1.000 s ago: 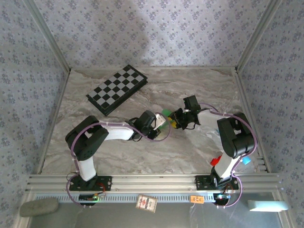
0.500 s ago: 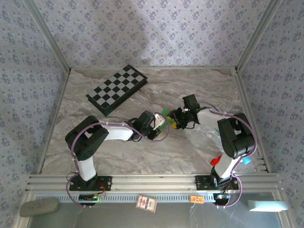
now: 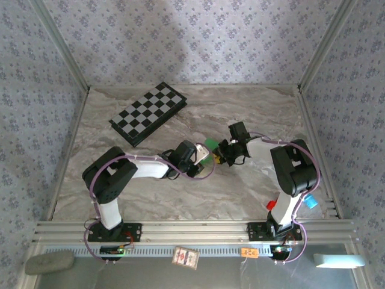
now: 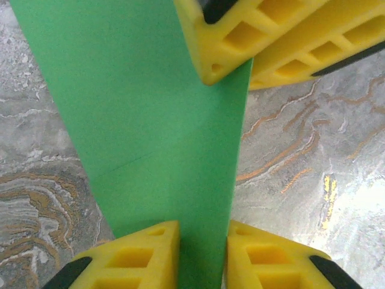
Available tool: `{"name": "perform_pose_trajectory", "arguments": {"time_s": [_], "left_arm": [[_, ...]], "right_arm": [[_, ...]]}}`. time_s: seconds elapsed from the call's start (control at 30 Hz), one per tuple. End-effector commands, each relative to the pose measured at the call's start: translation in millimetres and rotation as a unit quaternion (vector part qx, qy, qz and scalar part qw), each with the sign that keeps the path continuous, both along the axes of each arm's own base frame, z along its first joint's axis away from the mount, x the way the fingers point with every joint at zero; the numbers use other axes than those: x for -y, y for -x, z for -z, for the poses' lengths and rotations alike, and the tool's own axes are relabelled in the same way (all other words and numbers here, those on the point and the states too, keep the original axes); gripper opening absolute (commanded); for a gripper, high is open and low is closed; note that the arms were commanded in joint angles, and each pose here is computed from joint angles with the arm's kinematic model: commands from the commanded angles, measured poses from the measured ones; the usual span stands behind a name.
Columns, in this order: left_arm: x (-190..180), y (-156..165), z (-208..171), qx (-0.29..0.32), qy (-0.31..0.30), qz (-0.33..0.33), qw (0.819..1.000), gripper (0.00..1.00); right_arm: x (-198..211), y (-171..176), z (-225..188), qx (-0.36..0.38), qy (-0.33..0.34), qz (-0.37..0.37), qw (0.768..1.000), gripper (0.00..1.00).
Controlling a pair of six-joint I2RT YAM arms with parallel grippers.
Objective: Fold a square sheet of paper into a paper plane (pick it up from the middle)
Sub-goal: Fold the wing for the fifth time at the center of the table.
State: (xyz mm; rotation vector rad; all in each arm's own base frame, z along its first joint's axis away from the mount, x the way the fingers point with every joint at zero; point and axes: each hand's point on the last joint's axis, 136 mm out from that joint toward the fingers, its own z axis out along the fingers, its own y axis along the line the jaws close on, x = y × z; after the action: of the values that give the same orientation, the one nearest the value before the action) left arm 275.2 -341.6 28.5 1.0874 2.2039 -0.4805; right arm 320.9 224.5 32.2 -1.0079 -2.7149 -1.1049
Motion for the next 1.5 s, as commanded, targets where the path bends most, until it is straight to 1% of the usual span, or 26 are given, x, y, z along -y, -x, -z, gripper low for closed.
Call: {"name": "perform_pose_trajectory", "arguments": {"time_s": [0.0, 0.07, 0.17, 0.33, 0.53, 0.93, 1.07, 1.37, 1.47], "left_arm": [[-1, -1, -17, 0.009, 0.010, 0.001, 1.000, 0.28], [-1, 0, -26, 0.008, 0.019, -0.003, 1.000, 0.32], [-2, 1, -36, 0.007, 0.030, -0.013, 0.999, 0.38], [0, 6, -37, 0.002, 0.035, -0.015, 0.999, 0.39], [-1, 7, -22, -0.004, 0.016, -0.021, 1.000, 0.39], [-9, 5, 2, -0.005, -0.017, -0.042, 0.999, 0.27], [-11, 5, 6, -0.008, -0.020, -0.045, 0.999, 0.25], [-11, 5, 13, -0.014, -0.018, -0.050, 0.998, 0.24], [-11, 6, 12, -0.014, -0.017, -0.051, 0.998, 0.24]], "right_arm": [[-5, -4, -9, 0.009, -0.004, -0.004, 1.000, 0.10], [-3, -6, -14, 0.022, 0.000, -0.001, 1.000, 0.05], [0, -9, -20, 0.036, 0.010, 0.005, 0.999, 0.03], [-2, -10, -24, 0.043, 0.013, 0.007, 0.999, 0.02], [-5, -9, -25, 0.041, 0.011, 0.005, 0.999, 0.02], [-5, -8, -26, 0.038, 0.013, 0.004, 0.999, 0.05], [-7, -8, -27, 0.037, 0.011, 0.002, 0.999, 0.07], [-13, -7, -33, 0.041, 0.001, -0.008, 0.999, 0.11], [-13, -6, -32, 0.040, 0.005, -0.011, 0.999, 0.11]]}}
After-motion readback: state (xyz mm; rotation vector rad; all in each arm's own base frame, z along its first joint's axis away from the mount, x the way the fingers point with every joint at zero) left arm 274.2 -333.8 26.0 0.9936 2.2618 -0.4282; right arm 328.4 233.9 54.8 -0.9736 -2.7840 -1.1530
